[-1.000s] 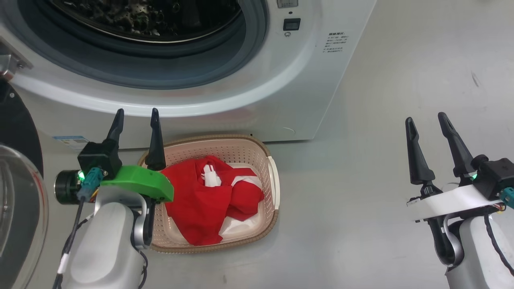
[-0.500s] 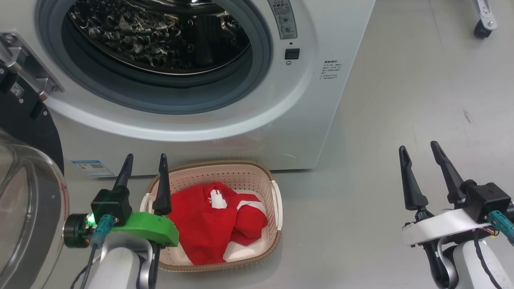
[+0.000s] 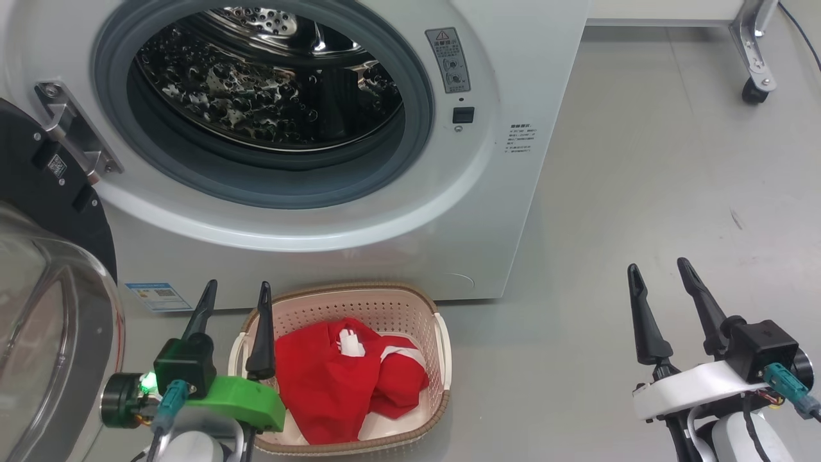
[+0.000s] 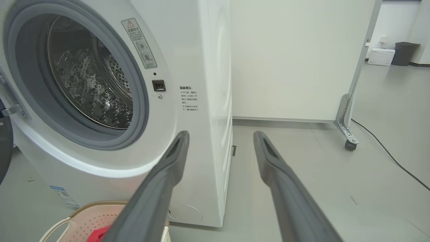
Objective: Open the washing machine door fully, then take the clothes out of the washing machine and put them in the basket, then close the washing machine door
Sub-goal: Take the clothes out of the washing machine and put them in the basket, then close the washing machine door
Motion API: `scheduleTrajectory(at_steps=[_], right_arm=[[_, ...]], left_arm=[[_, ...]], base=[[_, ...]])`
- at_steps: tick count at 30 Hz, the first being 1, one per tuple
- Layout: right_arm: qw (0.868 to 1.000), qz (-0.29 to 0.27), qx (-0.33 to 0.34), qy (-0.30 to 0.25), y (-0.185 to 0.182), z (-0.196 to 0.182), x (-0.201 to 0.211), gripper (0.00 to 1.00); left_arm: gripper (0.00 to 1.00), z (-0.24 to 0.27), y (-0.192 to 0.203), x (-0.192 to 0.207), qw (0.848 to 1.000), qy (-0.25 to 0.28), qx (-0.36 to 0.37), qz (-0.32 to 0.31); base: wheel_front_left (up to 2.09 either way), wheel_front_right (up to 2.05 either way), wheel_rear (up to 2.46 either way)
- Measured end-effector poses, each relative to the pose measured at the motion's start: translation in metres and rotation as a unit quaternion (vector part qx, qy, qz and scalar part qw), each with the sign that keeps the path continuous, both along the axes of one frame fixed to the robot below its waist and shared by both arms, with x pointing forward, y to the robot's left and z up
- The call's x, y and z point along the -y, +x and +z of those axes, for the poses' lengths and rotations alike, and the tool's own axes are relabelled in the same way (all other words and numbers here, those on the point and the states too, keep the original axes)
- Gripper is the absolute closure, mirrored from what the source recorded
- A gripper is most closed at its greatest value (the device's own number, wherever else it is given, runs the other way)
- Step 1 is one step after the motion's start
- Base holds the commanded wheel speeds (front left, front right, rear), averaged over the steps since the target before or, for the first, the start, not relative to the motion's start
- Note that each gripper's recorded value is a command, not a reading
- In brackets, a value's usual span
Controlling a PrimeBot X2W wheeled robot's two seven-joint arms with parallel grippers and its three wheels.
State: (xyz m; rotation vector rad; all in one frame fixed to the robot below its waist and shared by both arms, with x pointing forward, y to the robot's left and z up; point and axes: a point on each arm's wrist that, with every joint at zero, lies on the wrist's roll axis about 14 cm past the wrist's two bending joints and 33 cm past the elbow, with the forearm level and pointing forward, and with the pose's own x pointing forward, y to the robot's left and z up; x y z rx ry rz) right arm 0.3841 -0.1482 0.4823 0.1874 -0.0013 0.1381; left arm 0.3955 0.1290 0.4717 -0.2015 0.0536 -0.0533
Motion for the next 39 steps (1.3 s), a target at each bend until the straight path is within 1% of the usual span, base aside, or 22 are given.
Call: scheduleTrajectory(at_steps=[18,39], right_arm=[[1.0,-0.007,0.007,0.001,-0.006,0.006,0.0,0.0],[1.0,-0.01,0.005,0.001,-0.009,0.005,0.0,0.0]], left_arm=[[0.0,0.007,-0.013,0.002,1.0,0.003,0.006,-0.004],[0.0,0.017,-0.015,0.004,1.0,0.001,0.012,-0.006]], base=[[0.0,0.0,0.0],[-0.1,0.1,-0.01]])
